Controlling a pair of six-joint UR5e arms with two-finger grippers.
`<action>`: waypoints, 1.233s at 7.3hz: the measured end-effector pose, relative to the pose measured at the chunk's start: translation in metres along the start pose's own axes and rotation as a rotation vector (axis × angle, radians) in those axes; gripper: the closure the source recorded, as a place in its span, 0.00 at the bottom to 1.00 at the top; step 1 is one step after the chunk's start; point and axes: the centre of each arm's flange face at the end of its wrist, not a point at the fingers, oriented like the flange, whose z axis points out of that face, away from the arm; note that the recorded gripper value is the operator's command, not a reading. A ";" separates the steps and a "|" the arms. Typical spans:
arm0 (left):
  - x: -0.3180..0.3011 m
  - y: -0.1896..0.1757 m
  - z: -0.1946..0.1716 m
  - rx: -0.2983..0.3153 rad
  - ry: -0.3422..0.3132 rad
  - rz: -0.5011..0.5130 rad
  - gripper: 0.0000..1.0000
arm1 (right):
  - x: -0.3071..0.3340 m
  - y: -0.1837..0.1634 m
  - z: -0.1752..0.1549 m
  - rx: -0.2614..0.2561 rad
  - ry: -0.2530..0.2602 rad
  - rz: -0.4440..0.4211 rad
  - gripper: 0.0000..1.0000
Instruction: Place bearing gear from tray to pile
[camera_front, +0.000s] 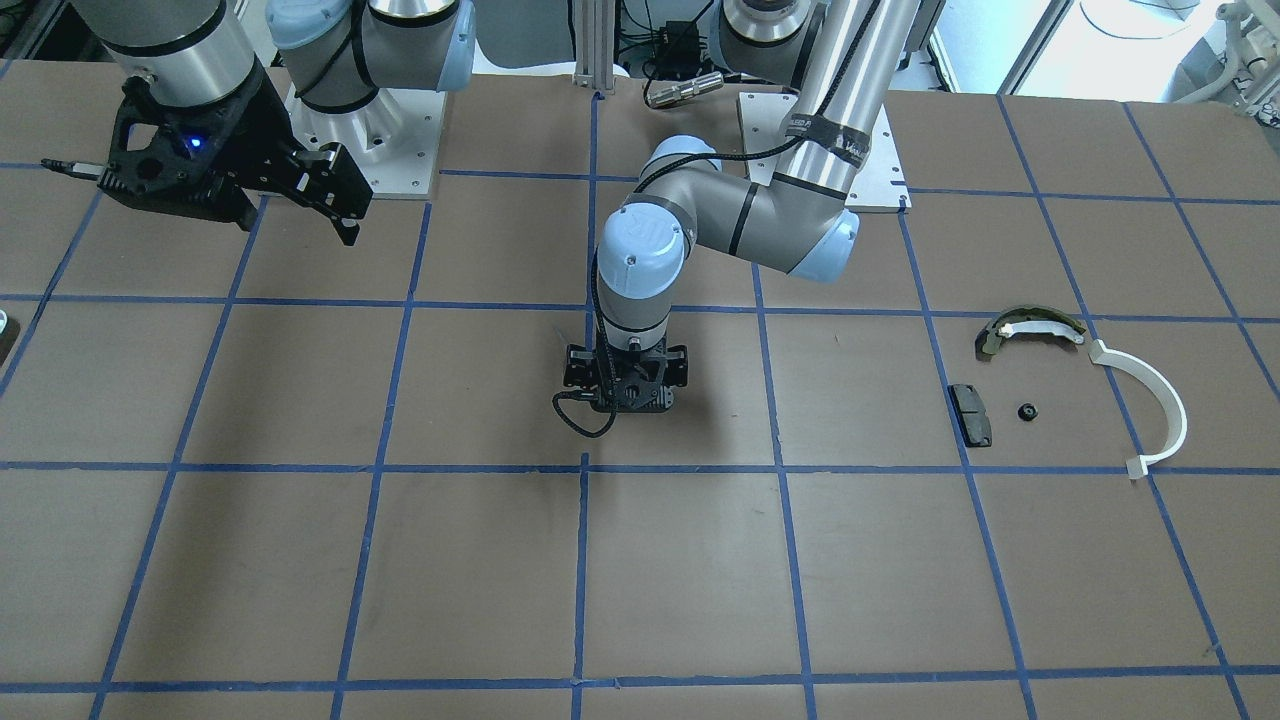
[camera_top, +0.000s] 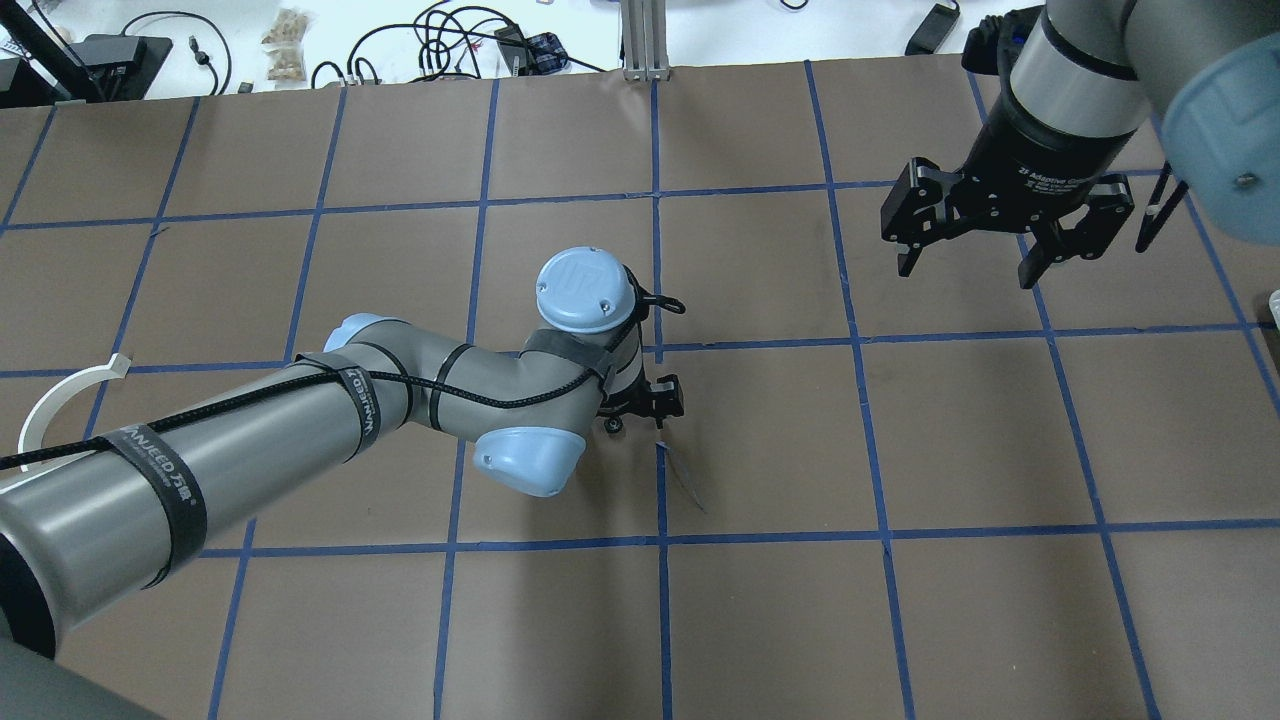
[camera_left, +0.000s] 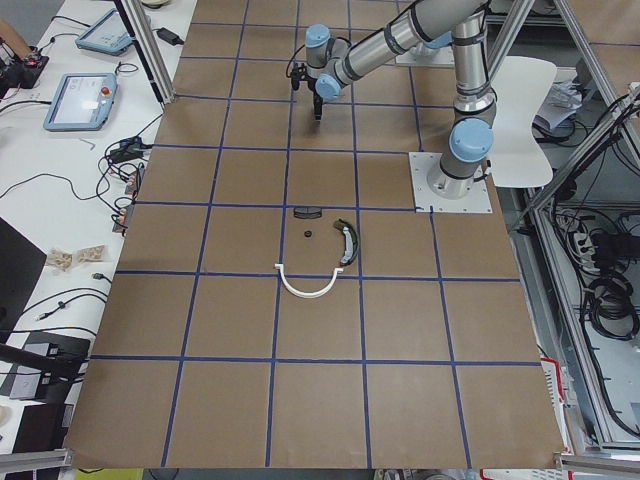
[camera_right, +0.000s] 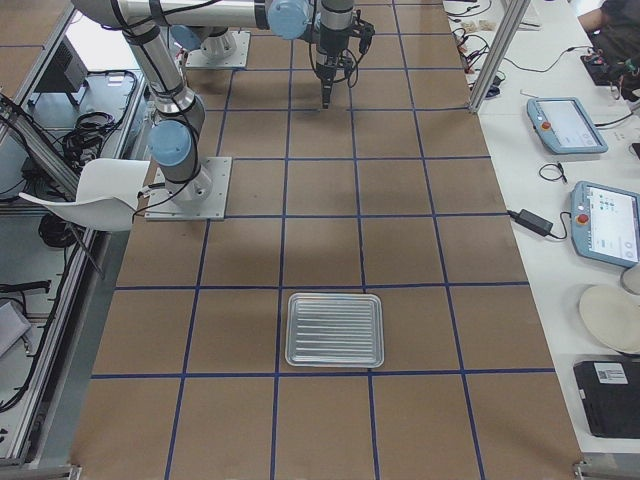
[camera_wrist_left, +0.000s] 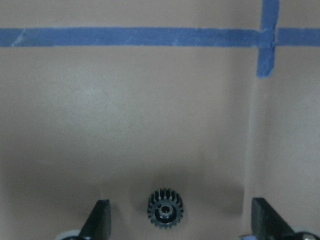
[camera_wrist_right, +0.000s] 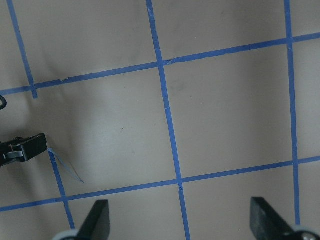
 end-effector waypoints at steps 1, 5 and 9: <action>-0.002 -0.001 0.001 0.004 -0.016 0.009 1.00 | 0.000 0.002 -0.001 0.001 0.005 0.005 0.00; -0.005 -0.001 -0.004 0.008 -0.036 0.031 1.00 | 0.001 0.011 -0.011 0.022 0.004 0.008 0.00; -0.095 -0.066 -0.065 0.002 -0.066 -0.063 1.00 | 0.001 0.015 -0.014 0.031 0.005 0.005 0.00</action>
